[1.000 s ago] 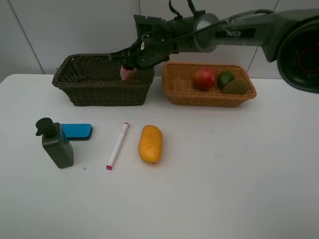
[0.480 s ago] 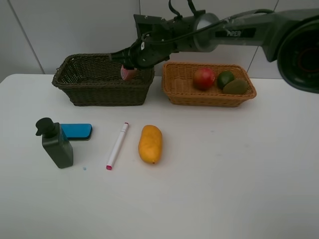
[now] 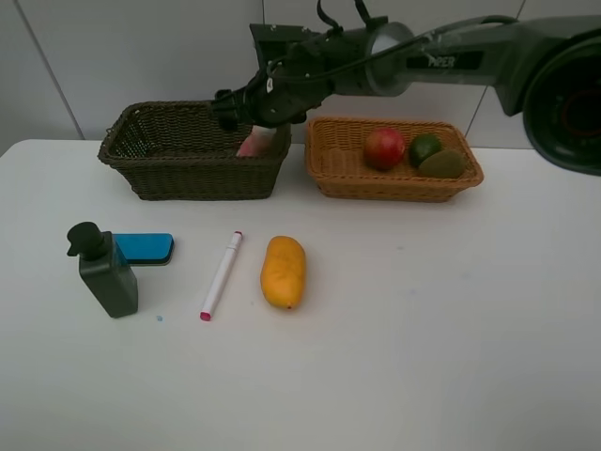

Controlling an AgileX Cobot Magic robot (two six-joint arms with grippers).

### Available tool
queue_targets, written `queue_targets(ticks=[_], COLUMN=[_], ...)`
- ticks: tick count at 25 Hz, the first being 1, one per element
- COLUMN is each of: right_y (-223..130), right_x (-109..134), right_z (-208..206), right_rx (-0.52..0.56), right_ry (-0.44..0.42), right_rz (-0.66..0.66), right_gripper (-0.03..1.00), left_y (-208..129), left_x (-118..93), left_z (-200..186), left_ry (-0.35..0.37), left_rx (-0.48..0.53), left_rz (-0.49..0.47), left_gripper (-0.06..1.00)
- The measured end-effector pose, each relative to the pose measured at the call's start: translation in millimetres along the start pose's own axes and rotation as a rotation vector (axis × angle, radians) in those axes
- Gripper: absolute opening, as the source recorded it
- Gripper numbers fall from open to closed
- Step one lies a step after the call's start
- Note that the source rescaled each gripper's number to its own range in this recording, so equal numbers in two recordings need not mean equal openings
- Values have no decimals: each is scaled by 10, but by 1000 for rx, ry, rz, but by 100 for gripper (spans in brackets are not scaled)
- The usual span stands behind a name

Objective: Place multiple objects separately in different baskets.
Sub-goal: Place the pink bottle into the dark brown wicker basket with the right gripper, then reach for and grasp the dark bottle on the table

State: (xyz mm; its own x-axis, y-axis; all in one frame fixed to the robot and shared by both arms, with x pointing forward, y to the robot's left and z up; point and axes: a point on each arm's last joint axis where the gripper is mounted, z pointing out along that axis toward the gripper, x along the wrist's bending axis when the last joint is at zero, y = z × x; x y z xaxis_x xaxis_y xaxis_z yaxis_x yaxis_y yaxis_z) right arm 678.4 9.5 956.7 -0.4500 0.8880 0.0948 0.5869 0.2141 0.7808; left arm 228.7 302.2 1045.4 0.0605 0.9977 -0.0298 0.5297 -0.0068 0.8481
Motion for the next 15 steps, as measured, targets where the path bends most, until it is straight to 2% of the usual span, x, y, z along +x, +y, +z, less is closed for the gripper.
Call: queue_targets(ticks=[8,15], right_y=[41,247], right_x=[-8,13], right_z=[-61,-379], right_rx=[6,16], right_ry=[-13,-41], right_rz=[-19,-72], right_gripper=[100,100], left_y=[0,0], left_x=[0,0], left_z=[0,0], left_ry=[0,0], left_rx=[0,0], left_rz=[0,0], left_gripper=[100,100])
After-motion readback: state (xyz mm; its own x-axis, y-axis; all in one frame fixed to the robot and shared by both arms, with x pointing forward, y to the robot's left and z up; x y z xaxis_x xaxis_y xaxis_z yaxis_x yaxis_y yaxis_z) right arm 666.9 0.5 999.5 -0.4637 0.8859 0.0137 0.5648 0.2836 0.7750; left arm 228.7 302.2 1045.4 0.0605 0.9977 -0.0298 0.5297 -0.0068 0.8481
